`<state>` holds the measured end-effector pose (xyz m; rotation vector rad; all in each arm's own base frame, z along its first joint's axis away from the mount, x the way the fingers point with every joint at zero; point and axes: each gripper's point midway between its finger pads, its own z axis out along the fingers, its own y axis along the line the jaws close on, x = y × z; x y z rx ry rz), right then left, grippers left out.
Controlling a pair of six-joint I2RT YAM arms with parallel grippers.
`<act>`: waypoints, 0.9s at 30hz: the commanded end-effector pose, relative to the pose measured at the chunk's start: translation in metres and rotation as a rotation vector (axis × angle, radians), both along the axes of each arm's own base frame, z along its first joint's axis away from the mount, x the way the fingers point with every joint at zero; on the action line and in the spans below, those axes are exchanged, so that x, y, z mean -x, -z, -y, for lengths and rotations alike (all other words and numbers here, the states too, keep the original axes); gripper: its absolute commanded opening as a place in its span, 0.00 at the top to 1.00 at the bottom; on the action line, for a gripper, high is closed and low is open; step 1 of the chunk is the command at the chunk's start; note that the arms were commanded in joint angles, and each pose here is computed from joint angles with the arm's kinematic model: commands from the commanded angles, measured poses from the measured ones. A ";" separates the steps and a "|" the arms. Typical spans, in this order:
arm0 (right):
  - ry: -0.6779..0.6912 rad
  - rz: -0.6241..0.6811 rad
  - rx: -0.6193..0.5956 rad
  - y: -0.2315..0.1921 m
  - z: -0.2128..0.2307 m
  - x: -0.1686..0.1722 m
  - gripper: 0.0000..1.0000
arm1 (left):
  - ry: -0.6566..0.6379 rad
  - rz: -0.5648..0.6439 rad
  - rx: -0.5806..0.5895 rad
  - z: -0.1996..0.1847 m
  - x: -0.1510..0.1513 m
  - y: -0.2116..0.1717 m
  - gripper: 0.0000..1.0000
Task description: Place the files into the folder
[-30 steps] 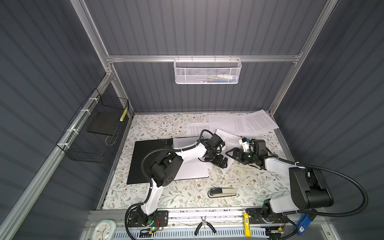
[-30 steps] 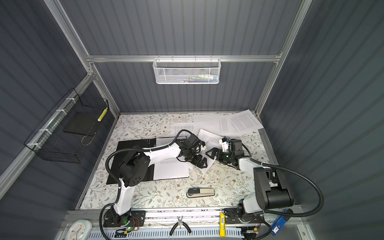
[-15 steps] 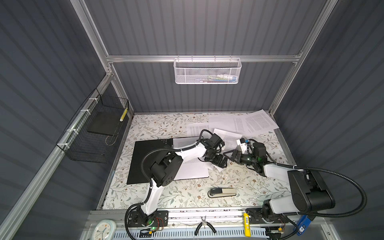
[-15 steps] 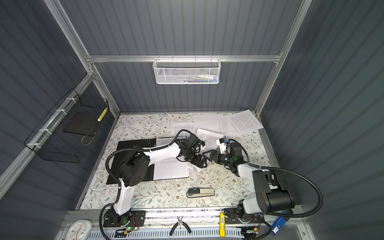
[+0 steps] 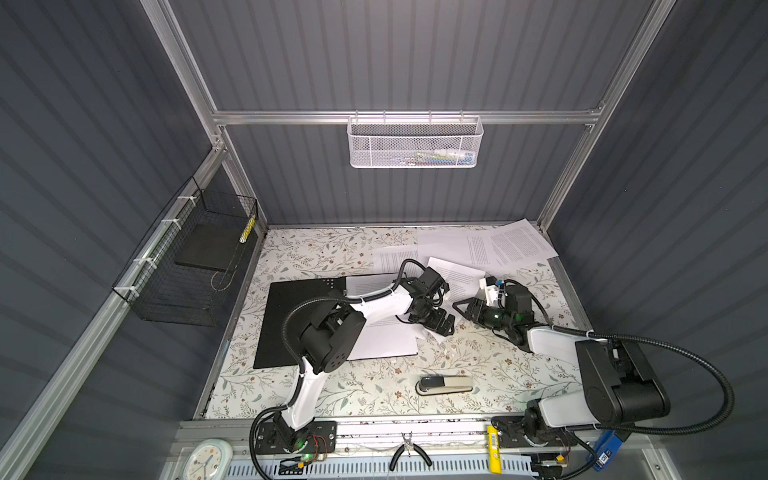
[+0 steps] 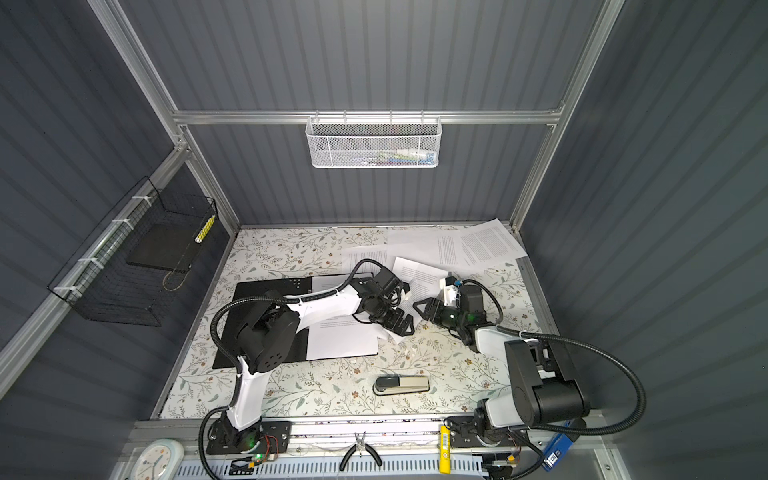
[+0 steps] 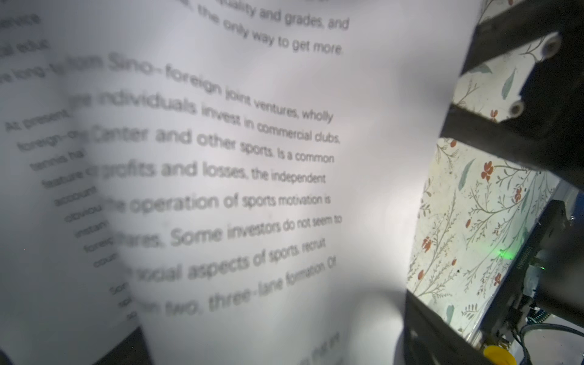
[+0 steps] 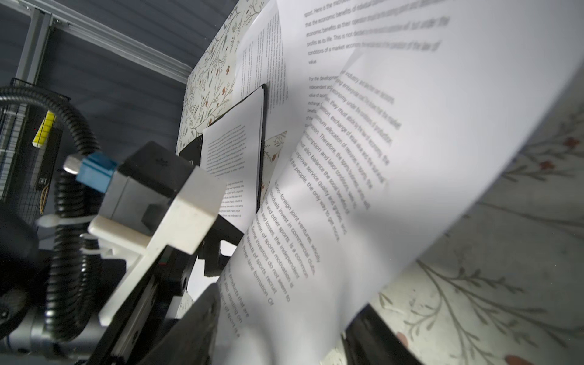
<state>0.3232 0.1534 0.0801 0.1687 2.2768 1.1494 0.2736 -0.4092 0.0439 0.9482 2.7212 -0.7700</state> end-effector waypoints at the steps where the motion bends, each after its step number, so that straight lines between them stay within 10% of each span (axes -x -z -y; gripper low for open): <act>1: 0.037 -0.007 -0.001 0.005 0.001 -0.005 0.48 | -0.010 -0.061 -0.073 -0.022 0.009 0.019 0.01; 13: 0.174 0.000 0.005 0.011 0.011 -0.015 1.00 | -0.016 -0.084 0.087 -0.001 0.001 -0.023 0.01; 22: 0.176 0.019 0.151 -0.028 0.032 -0.009 1.00 | 0.029 0.054 0.517 0.032 -0.005 -0.181 0.00; 27: 0.129 0.092 0.219 -0.081 0.038 -0.003 1.00 | -0.092 0.239 0.548 -0.012 -0.014 -0.239 0.00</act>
